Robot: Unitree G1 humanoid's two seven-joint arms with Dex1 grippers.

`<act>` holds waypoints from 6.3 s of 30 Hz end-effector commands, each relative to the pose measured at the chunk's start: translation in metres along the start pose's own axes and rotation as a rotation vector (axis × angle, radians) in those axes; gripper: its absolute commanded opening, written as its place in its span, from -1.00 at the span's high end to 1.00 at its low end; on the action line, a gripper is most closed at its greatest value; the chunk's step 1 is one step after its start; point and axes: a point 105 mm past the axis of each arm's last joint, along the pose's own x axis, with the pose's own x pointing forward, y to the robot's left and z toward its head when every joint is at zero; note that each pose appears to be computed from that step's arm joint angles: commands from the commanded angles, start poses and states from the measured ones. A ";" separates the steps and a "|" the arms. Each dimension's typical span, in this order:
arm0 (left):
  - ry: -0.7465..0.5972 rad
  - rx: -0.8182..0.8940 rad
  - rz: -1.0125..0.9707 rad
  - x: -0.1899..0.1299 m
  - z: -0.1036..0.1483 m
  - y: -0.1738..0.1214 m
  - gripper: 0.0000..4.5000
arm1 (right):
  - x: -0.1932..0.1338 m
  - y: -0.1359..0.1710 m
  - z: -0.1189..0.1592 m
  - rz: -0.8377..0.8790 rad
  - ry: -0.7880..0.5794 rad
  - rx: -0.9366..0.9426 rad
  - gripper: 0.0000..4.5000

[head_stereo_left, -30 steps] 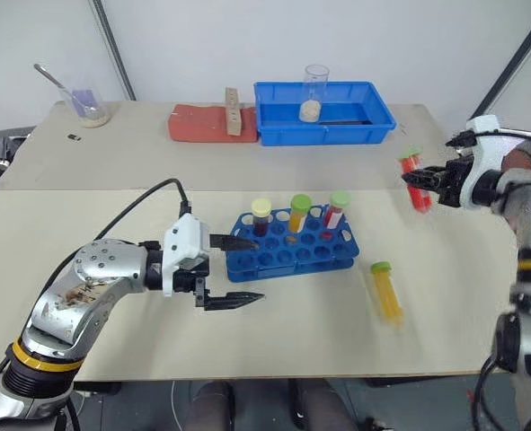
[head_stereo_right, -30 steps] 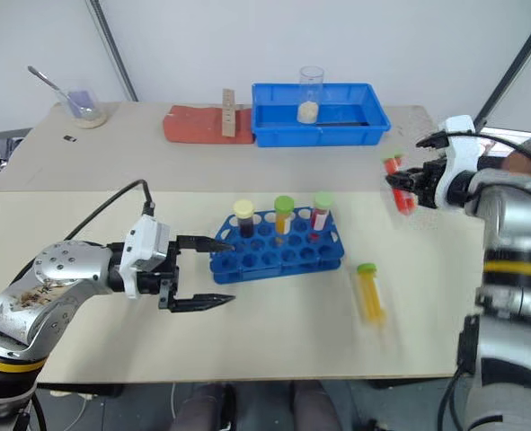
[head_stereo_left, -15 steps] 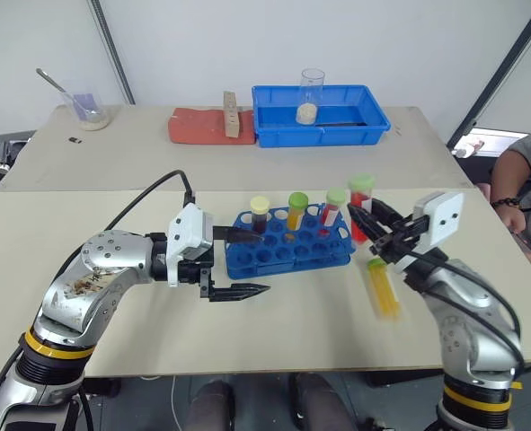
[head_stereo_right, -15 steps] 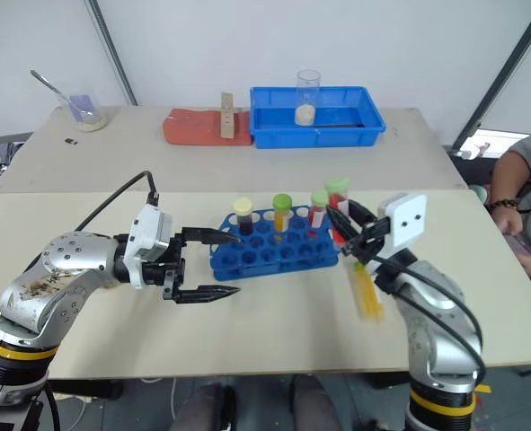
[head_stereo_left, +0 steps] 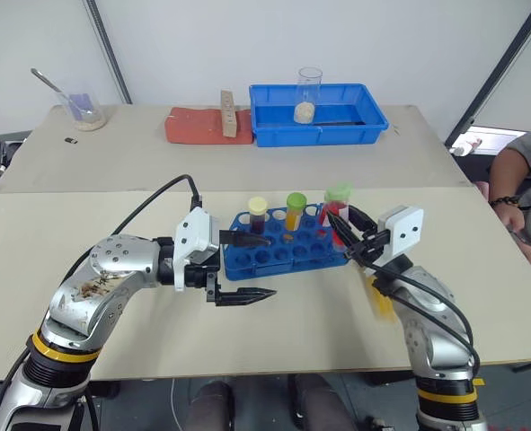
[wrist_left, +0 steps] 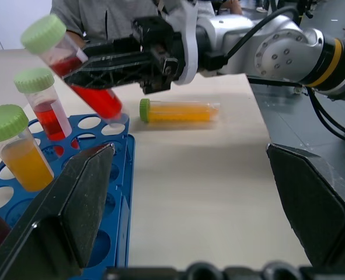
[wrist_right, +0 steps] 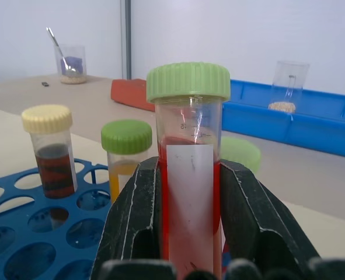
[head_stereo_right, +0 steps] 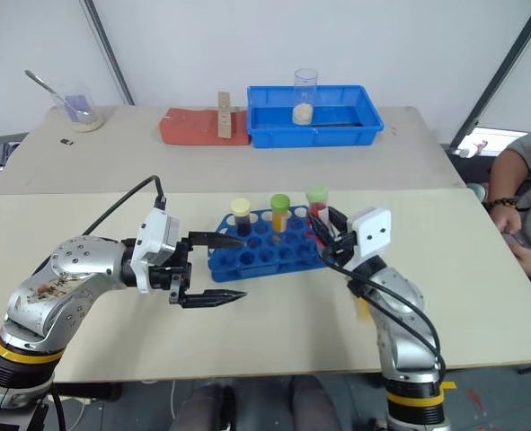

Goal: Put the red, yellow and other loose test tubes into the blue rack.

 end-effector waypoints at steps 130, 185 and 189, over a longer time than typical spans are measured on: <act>0.063 0.068 0.043 -0.038 -0.010 0.000 -1.00 | 0.001 0.061 0.059 0.260 -0.115 0.064 0.56; 0.078 -0.020 0.151 -0.047 -0.011 0.007 -1.00 | -0.007 0.067 -0.006 0.170 -0.075 0.025 -0.99; 0.176 -0.018 0.245 -0.064 -0.013 0.018 -1.00 | -0.032 0.062 -0.007 0.302 0.039 -0.081 -0.99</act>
